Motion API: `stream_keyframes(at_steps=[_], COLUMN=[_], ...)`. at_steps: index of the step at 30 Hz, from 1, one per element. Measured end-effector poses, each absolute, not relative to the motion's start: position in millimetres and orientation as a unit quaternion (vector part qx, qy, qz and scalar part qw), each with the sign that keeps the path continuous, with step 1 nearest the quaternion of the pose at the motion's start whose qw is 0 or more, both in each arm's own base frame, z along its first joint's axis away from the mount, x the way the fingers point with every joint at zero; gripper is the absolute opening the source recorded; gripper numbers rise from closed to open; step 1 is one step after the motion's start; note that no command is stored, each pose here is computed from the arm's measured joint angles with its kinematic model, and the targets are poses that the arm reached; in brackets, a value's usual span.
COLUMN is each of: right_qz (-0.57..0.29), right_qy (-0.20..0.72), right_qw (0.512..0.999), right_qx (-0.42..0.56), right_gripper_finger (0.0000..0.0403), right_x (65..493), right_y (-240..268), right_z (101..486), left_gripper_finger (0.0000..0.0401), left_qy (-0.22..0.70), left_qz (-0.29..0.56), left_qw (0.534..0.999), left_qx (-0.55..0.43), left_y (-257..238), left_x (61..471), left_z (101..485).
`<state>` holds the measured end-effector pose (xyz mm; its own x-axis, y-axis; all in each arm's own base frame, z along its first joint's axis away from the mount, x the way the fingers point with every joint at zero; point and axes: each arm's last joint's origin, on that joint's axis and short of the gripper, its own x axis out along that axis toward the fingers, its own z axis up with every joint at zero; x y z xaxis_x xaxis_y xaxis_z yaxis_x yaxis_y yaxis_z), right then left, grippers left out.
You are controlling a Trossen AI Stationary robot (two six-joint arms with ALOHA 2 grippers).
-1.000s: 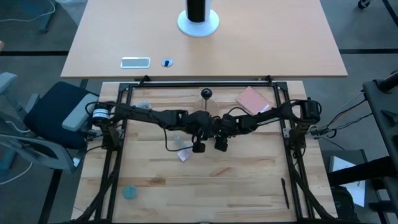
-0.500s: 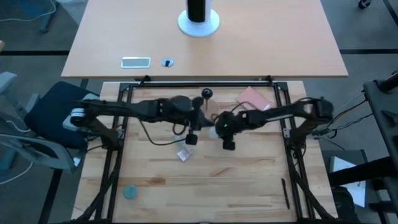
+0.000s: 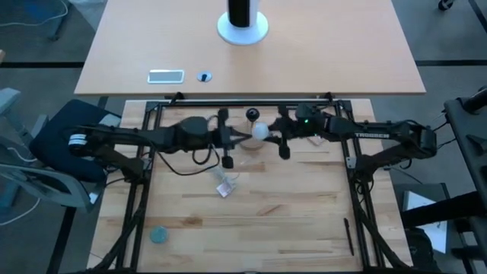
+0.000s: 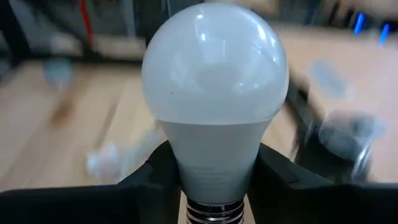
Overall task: Screw lightbulb
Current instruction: Insert the lightbulb on the desk lamp
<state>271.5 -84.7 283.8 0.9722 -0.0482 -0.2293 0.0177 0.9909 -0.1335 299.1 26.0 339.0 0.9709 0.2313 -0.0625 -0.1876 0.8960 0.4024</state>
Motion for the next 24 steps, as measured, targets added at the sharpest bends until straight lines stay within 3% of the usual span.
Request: stream_keyframes(at_steps=[9,15,24], right_qz=[0.018,0.042,0.066], right_qy=[-0.025,-0.098,-0.141], right_qw=[0.999,0.994,0.987], right_qx=[-0.035,0.022,0.046], right_gripper_finger=[0.0121,0.0121,0.0121], right_x=[279,284,306], right_y=[-139,-177,-198], right_z=[281,264,243], left_gripper_finger=[0.0000,0.0000,0.0000], left_qy=[-0.059,-0.068,-0.072], left_qz=[0.187,0.221,0.135], left_qw=[0.958,0.947,0.971], left_qx=[0.211,0.223,0.185], left_y=[52,74,141], left_x=[275,269,266], left_z=[336,343,361])
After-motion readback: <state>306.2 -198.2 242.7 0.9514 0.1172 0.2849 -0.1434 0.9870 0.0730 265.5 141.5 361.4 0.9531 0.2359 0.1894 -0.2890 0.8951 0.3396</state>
